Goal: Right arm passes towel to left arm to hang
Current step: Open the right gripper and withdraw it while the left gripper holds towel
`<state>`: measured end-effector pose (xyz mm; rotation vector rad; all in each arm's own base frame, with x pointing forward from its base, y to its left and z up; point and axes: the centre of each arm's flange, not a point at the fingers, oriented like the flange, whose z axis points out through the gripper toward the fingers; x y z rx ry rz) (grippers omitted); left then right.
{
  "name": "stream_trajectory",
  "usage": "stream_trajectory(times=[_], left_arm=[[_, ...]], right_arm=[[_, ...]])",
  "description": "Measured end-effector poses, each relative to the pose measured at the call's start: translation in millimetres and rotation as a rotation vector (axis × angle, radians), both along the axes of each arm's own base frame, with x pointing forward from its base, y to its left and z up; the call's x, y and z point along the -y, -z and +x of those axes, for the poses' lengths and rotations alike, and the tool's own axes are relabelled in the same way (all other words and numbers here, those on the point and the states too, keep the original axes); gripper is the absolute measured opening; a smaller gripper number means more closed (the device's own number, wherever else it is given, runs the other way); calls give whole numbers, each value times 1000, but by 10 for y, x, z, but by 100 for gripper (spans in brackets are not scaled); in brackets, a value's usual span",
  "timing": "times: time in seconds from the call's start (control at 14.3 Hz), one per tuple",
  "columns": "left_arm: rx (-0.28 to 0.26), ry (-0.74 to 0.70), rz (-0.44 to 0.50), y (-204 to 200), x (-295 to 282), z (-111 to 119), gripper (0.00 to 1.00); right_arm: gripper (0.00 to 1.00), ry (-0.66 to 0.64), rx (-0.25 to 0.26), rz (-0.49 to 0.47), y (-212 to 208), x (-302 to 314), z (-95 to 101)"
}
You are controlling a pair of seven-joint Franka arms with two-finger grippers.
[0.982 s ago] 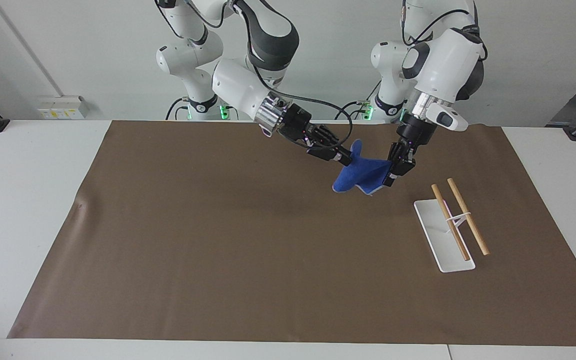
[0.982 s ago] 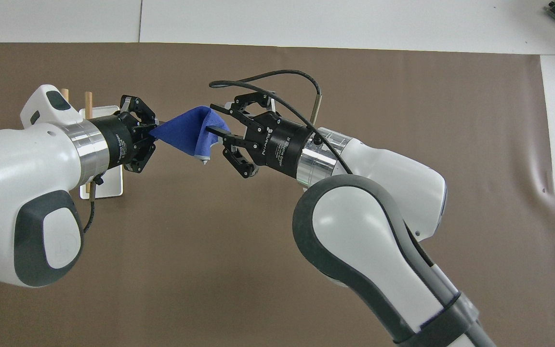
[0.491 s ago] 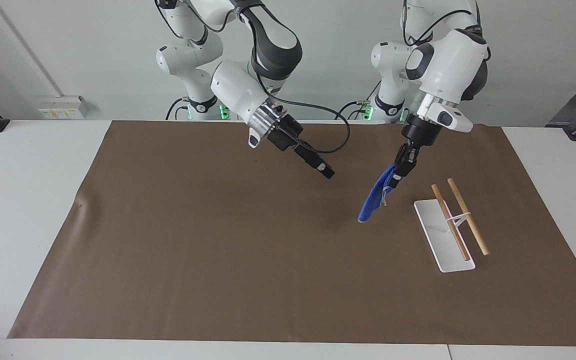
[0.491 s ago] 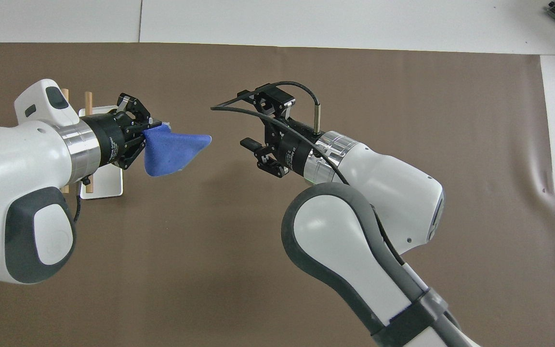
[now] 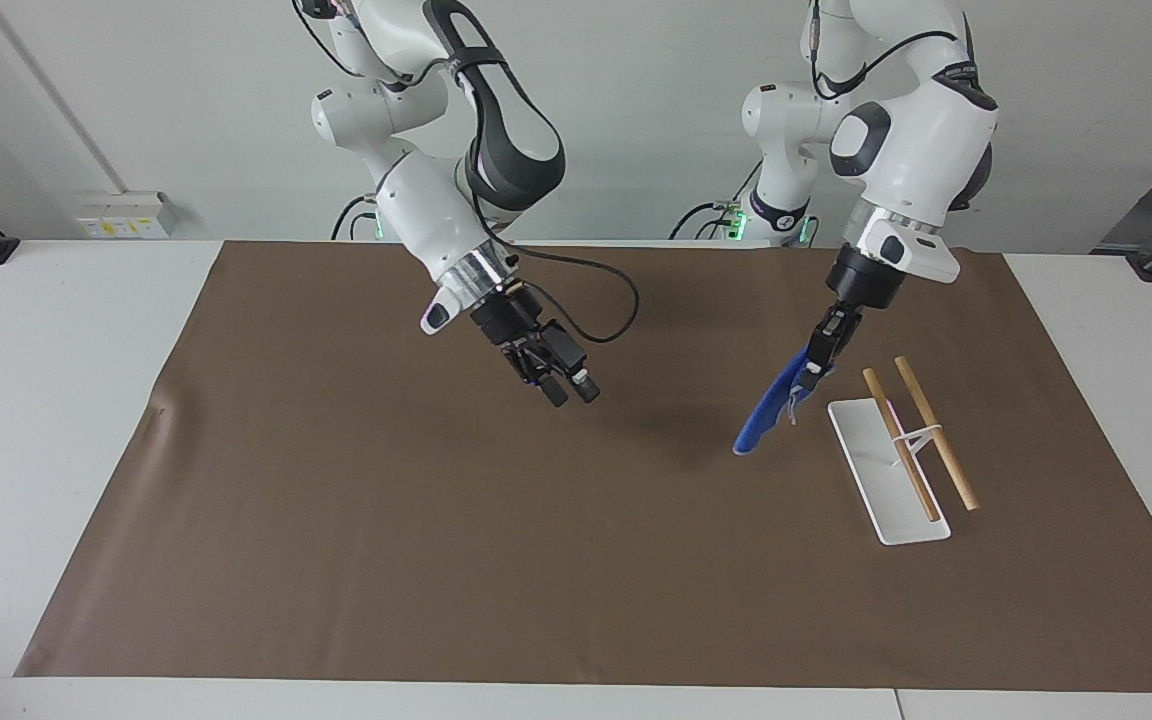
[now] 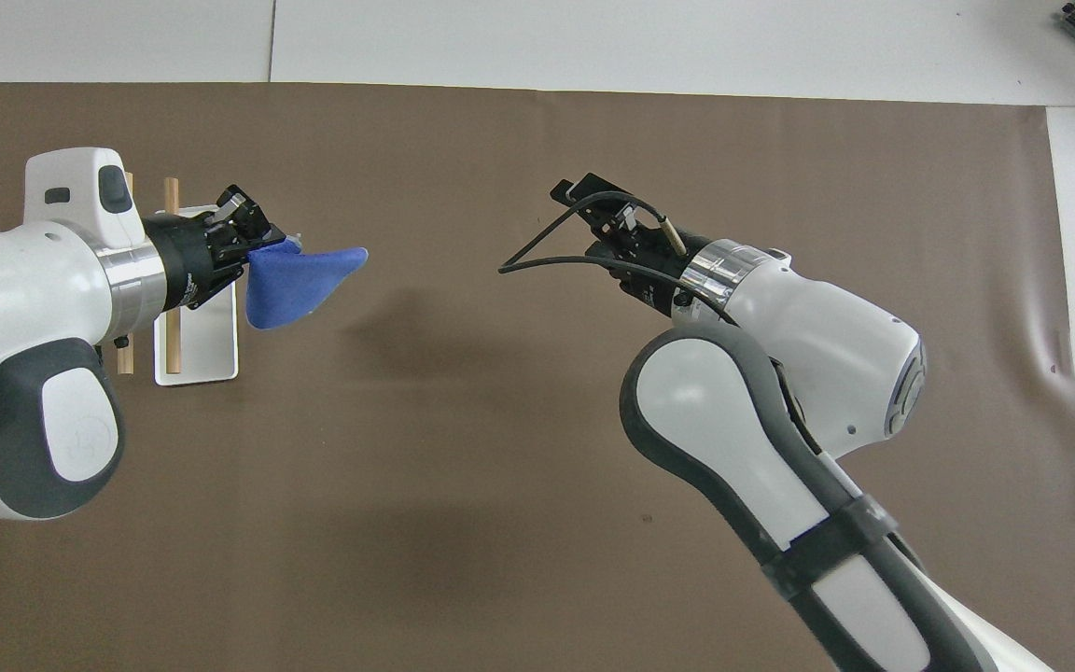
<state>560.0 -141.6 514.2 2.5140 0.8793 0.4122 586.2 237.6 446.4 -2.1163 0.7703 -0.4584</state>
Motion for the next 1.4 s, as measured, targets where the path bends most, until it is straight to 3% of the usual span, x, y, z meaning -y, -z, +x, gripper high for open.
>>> stream_trajectory(times=[0.28,0.49,0.84,1.12,1.4], left_arm=[[17,189,103,159,-250,67,2],[47,287,157,191,-404,119,2],[14,480,306,-87,-628,307,2],[23,522,323,-164,-504,402,2],[12,531,322,-33,-500,458,2]], right_arm=[[100,-219,75,-285,61,301,142],[100,-379,73,-486,62,497,226],[100,-554,20,-701,-104,751,309],[100,-580,-68,-787,-599,1299,414],[100,-549,-148,-862,-1104,1919,291]])
